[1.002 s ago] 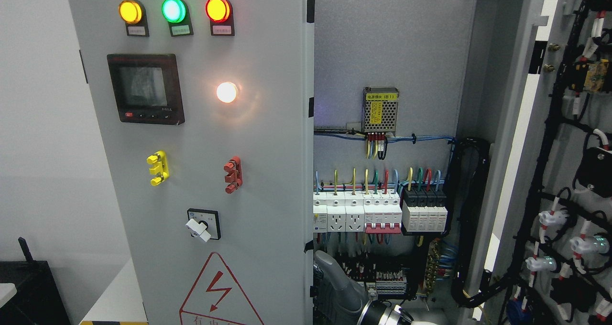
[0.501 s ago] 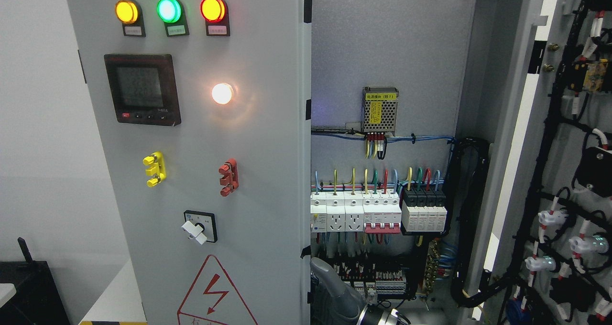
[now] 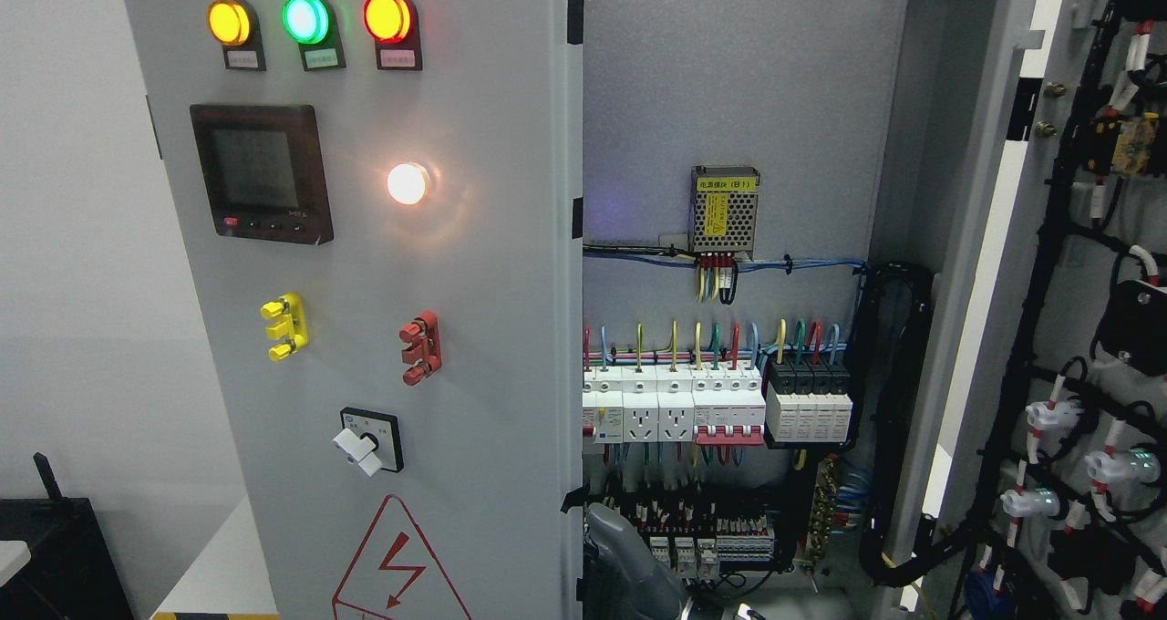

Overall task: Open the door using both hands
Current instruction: 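Push the door edge with the right hand, swinging the door outward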

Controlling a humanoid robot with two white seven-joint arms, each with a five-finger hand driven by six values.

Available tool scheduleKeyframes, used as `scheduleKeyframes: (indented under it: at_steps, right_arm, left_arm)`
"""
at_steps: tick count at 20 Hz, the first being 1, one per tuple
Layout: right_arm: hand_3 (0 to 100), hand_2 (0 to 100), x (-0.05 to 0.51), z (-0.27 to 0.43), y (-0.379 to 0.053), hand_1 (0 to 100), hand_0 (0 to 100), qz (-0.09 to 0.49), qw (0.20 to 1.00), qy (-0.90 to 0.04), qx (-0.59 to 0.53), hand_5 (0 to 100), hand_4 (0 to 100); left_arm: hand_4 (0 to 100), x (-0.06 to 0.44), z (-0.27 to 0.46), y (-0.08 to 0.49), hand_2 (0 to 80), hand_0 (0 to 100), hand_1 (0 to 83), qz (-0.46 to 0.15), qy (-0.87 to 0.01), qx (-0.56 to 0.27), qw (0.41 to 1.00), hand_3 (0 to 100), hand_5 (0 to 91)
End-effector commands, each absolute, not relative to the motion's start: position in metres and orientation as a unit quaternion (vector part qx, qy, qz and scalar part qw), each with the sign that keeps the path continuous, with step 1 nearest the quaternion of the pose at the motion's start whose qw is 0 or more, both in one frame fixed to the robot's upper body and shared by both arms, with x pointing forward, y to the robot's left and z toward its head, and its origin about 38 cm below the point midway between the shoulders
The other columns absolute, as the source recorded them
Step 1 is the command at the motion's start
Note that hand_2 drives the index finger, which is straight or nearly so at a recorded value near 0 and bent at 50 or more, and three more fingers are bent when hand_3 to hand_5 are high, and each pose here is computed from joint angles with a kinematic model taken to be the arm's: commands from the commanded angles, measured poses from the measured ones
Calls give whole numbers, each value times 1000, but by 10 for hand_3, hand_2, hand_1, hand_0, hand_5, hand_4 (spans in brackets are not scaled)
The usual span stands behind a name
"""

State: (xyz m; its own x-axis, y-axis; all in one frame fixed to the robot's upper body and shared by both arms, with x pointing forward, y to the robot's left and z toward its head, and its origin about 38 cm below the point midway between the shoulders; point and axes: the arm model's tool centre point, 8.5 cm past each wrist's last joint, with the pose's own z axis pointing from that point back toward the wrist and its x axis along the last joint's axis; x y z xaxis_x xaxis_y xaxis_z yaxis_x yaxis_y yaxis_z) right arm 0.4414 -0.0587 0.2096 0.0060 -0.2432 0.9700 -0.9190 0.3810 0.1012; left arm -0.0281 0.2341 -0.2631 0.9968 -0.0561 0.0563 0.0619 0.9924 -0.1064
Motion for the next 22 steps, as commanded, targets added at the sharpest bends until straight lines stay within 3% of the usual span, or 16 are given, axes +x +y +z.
scheduleKeyframes:
  at_steps: [1,22]
  right_arm:
    - [0,0,421,212,-43,0,107,331,521,-623,481,0,0]
    - [0,0,375,211,-14,0,107,356,487,-604,521,0,0]
  left_arm:
    - [31,-28,-263,234,0,0,0,-20,-28,-53,998,0,0]
    - [30,-28,-263,234,0,0,0,-20,-28,-53,998,0,0]
